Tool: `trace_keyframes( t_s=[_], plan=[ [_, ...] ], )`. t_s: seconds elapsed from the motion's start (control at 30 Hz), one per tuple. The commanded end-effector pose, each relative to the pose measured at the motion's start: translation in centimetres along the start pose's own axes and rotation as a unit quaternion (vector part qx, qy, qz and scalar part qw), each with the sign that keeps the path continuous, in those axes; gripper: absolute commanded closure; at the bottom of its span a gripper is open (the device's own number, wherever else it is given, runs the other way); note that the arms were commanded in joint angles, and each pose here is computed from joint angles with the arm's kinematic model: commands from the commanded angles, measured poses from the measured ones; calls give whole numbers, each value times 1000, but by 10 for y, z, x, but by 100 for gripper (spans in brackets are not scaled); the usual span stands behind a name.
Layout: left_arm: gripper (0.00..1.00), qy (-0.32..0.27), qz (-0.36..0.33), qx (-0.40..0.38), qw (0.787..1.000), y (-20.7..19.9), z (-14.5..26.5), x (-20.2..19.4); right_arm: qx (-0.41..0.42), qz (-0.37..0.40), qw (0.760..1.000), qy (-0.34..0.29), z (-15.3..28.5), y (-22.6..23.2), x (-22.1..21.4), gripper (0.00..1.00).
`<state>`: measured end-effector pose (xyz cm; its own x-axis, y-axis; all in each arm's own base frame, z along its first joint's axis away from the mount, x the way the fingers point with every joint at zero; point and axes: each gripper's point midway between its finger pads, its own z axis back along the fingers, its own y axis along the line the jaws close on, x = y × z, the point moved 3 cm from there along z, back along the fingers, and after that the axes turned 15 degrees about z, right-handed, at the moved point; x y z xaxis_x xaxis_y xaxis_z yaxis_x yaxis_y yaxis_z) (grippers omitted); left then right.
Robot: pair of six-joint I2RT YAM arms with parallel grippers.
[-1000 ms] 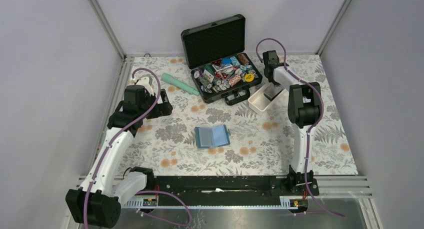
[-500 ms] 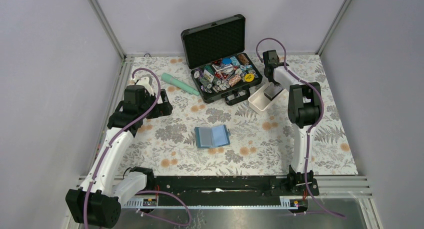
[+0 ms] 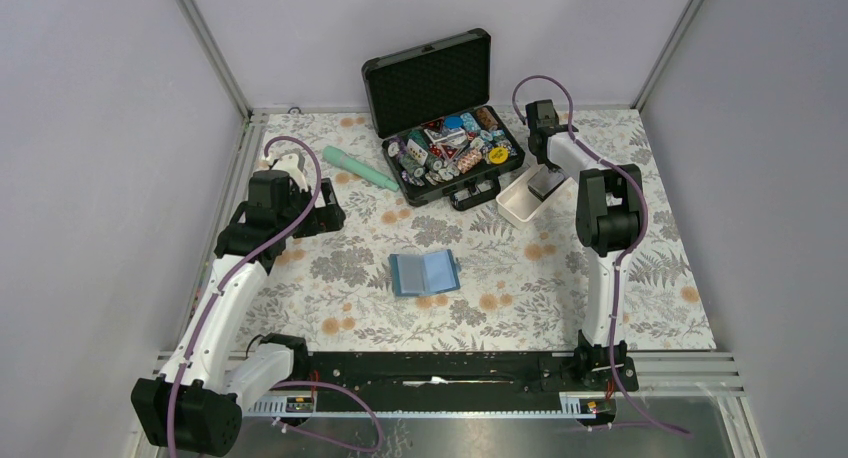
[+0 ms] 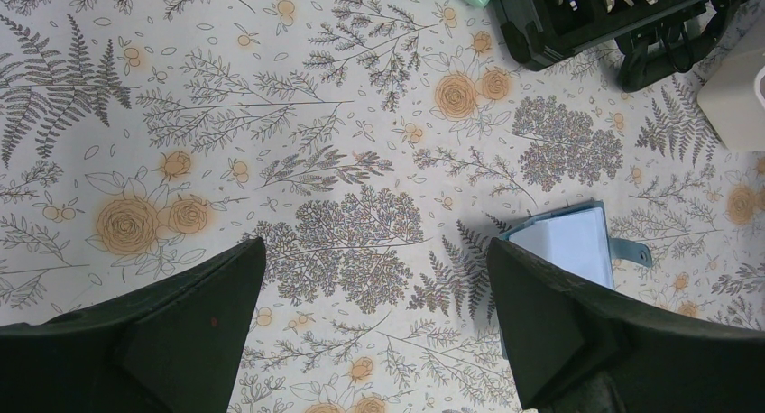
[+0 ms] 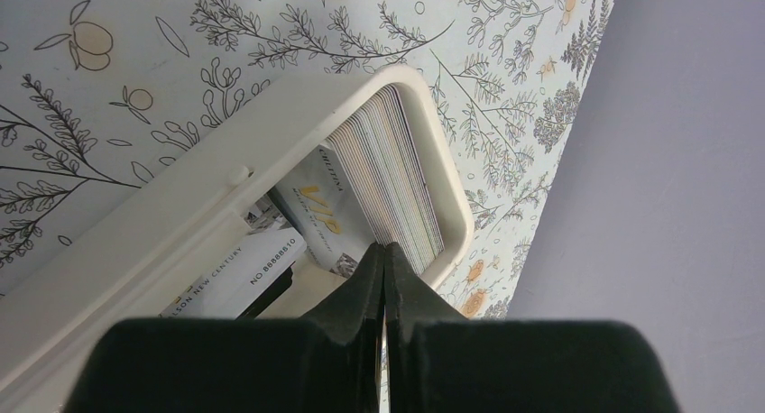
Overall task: Put the credit cards into the card holder
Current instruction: Pick up the credit card from the storage box.
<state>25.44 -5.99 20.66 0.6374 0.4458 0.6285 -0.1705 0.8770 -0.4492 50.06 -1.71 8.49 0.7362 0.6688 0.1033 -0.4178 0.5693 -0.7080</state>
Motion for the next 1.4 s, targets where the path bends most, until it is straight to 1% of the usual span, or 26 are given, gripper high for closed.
trace_keyframes(
  t_s=[0.0, 0.17, 0.27, 0.3, 0.43, 0.57, 0.63, 0.7, 0.8, 0.93, 1.2, 1.37],
  plan=[
    [1, -25, -8, -20, 999, -6, 2, 10, -21, -29, 999, -27, 22, -29, 7, 100],
    [1, -25, -8, -20, 999, -6, 2, 10, -21, -38, 998, -35, 27, -32, 8, 100],
    [1, -25, -8, -20, 999, -6, 2, 10, -15, -47, 998, -44, 31, -33, 9, 77],
    [1, -25, -8, -19, 999, -6, 3, 10, -15, -49, 998, -46, 32, -33, 9, 75],
    [1, -26, -8, -20, 999, -6, 3, 10, -17, -47, 998, -45, 34, -35, 8, 56],
    [1, -25, -8, -19, 999, -6, 2, 10, -15, -31, 999, -40, 30, -32, 7, 32],
    [1, -25, -8, -19, 999, -5, 2, 10, -12, -18, 999, -36, 26, -29, 5, 21],
    [1, -25, -9, -18, 999, -5, 2, 9, -12, -12, 999, -32, 22, -30, 5, 15],
    [1, -24, -9, -18, 1000, -5, 2, 9, -6, -11, 999, -38, 18, -34, 5, 10],
    [1, -24, -8, -16, 1000, -5, 1, 9, 14, -6, 998, -55, 15, -35, 10, 7],
    [1, -21, -8, -12, 1000, -3, -1, 9, 69, -9, 995, -70, -4, -30, 18, 7],
    [1, -19, -7, -11, 1000, -2, -2, 9, 117, -22, 990, -75, -12, -26, 21, 10]
  ],
)
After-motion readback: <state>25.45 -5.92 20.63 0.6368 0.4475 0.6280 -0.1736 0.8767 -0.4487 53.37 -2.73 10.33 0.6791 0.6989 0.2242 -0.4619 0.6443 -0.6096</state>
